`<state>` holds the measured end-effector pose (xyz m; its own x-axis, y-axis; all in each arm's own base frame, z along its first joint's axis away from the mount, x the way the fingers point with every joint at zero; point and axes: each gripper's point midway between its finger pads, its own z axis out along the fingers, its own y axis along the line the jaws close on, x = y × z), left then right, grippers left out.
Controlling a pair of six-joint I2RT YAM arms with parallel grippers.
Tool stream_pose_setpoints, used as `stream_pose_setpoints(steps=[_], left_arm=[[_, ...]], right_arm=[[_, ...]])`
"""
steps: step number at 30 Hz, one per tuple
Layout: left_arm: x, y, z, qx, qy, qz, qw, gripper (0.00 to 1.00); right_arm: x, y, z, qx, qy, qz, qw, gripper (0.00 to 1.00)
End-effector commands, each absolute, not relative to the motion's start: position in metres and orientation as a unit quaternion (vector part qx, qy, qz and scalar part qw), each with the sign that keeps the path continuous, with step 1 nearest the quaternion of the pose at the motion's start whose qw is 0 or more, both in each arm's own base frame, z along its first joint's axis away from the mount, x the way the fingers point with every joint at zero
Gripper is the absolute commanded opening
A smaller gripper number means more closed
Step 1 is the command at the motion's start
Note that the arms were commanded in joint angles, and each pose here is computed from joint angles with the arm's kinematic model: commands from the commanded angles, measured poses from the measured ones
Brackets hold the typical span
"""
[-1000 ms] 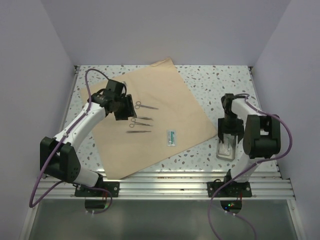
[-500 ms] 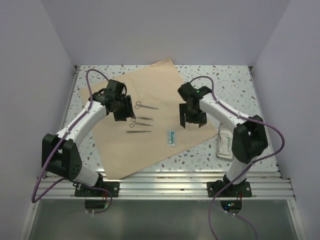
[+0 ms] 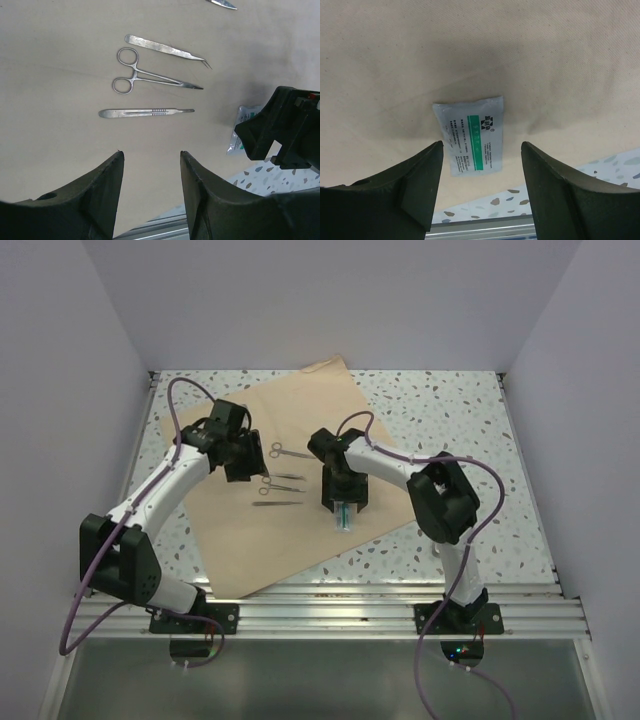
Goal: Prepare the surgical pack
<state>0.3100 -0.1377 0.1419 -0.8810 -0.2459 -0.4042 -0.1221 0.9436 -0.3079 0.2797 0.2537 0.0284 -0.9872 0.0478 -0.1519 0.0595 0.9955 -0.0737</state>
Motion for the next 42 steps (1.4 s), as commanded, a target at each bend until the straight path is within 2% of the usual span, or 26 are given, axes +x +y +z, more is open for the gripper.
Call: stream_pose_setpoints(steps=[1,27,38,42], left_arm=[[0.310,-0.131,0.153,-0.100,0.955,-0.135,0.246,0.53],[0.311,-0.125,0.144,-0.104,0.956,-0.133,0.240,0.53],[0.312,-0.124,0.142,-0.106,0.957,-0.133,0.237,0.53],[0.313,-0.124,0.143,-0.106,0.956,-0.133,0.238,0.53]], right_arm=[[0.288,0.265,0.039,0.043,0.994,-0.024,0.093,0.67],[0.264,0.269,0.008,0.037,0.998,-0.030,0.044,0.59],[0.270,0.258,0.025,0.032,0.997,-0.034,0.067,0.44],[0.274,0.249,0.037,0.025,0.995,-0.043,0.084,0.42]])
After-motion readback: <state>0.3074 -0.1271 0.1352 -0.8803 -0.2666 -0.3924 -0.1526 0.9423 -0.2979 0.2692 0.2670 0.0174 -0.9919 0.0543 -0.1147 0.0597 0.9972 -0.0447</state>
